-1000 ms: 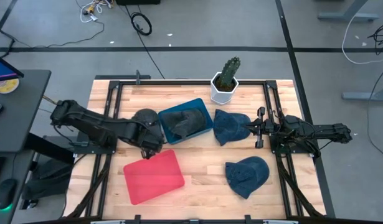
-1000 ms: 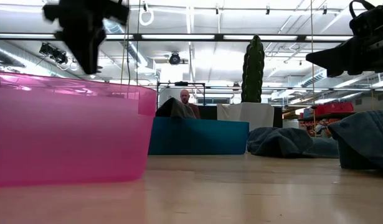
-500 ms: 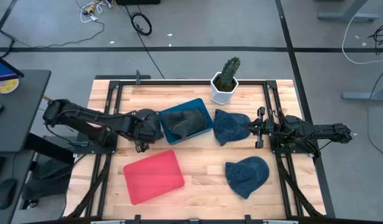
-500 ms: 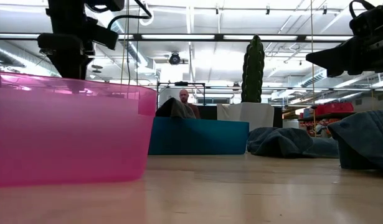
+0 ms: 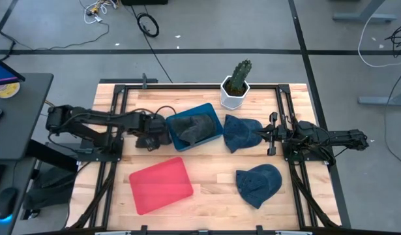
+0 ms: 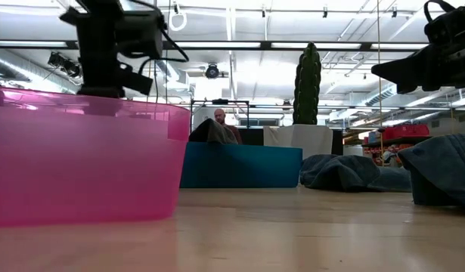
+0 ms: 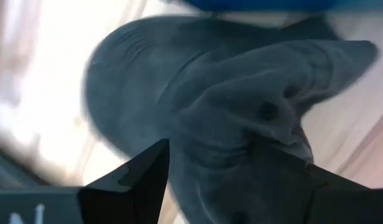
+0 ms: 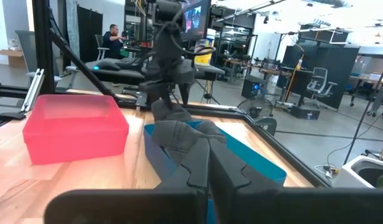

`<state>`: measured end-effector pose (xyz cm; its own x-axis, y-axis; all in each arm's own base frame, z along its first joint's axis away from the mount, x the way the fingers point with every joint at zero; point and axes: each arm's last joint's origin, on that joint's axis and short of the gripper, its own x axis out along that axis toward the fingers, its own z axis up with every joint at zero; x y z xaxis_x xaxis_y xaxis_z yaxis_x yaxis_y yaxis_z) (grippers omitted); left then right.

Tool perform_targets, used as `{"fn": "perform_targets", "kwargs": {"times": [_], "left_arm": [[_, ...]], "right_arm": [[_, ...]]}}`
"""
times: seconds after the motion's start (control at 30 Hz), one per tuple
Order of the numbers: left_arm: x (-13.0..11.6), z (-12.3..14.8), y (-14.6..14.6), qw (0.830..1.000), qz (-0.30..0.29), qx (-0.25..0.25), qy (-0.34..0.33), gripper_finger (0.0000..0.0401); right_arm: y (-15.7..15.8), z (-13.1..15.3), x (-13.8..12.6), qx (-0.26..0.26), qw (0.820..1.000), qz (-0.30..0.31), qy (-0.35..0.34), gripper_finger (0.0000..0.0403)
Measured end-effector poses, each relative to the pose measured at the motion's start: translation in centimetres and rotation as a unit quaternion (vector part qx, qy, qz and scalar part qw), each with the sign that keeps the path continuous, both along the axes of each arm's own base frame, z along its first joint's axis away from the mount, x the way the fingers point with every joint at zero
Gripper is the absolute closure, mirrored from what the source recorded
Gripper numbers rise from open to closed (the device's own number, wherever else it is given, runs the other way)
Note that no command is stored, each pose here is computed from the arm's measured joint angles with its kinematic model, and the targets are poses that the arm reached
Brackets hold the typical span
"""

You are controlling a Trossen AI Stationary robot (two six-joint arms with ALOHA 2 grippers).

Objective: Pick & Place hat
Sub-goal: Put the gray cap into the blue bin

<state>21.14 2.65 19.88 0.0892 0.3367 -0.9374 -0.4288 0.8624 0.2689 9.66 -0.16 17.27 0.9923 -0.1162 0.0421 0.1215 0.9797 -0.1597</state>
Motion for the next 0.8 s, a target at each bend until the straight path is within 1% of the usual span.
{"fn": "perform_targets", "kwargs": {"times": [0.07, 0.13, 0.2, 0.27, 0.4, 0.43, 0.53, 0.63, 0.8], "left_arm": [[0.2, -0.5, 0.4, 1.000, -0.003, -0.024, -0.018, 0.0176], [0.1, -0.8, 0.7, 0.999, 0.003, -0.032, -0.025, 0.0184], [0.0, -1.0, 0.8, 0.999, 0.006, -0.034, -0.022, 0.0208], [-0.1, -1.2, 0.7, 0.999, 0.003, -0.037, -0.017, 0.0251], [-0.3, -1.3, 0.5, 0.999, 0.013, -0.045, -0.014, 0.0370], [-0.3, -1.3, 0.5, 0.998, 0.021, -0.050, -0.016, 0.0382], [-0.4, -0.9, 0.2, 0.998, 0.019, -0.061, -0.001, 0.0391], [-0.8, 0.0, -0.5, 0.998, 0.004, -0.052, 0.038, 0.0392], [-0.8, 3.1, -1.5, 0.997, -0.018, -0.021, 0.078, 0.0392]], "right_arm": [[0.0, 0.0, 0.0, 0.000, 1.000, 0.000, 0.000, 0.0395], [0.0, 0.0, 0.0, 0.000, 1.000, 0.000, 0.000, 0.0395], [0.0, 0.0, 0.0, 0.000, 1.000, 0.000, 0.000, 0.0395], [0.0, 0.0, 0.0, 0.000, 1.000, 0.000, 0.000, 0.0395], [0.0, 0.0, 0.0, 0.000, 1.000, 0.000, 0.000, 0.0395], [0.0, 0.0, 0.0, 0.000, 1.000, 0.000, 0.000, 0.0395], [0.0, 0.0, 0.0, 0.000, 1.000, 0.000, 0.000, 0.0395], [0.0, 0.0, 0.0, 0.000, 1.000, 0.000, 0.000, 0.0395], [0.0, 0.0, 0.0, 0.000, 1.000, 0.000, 0.000, 0.0395]]}}
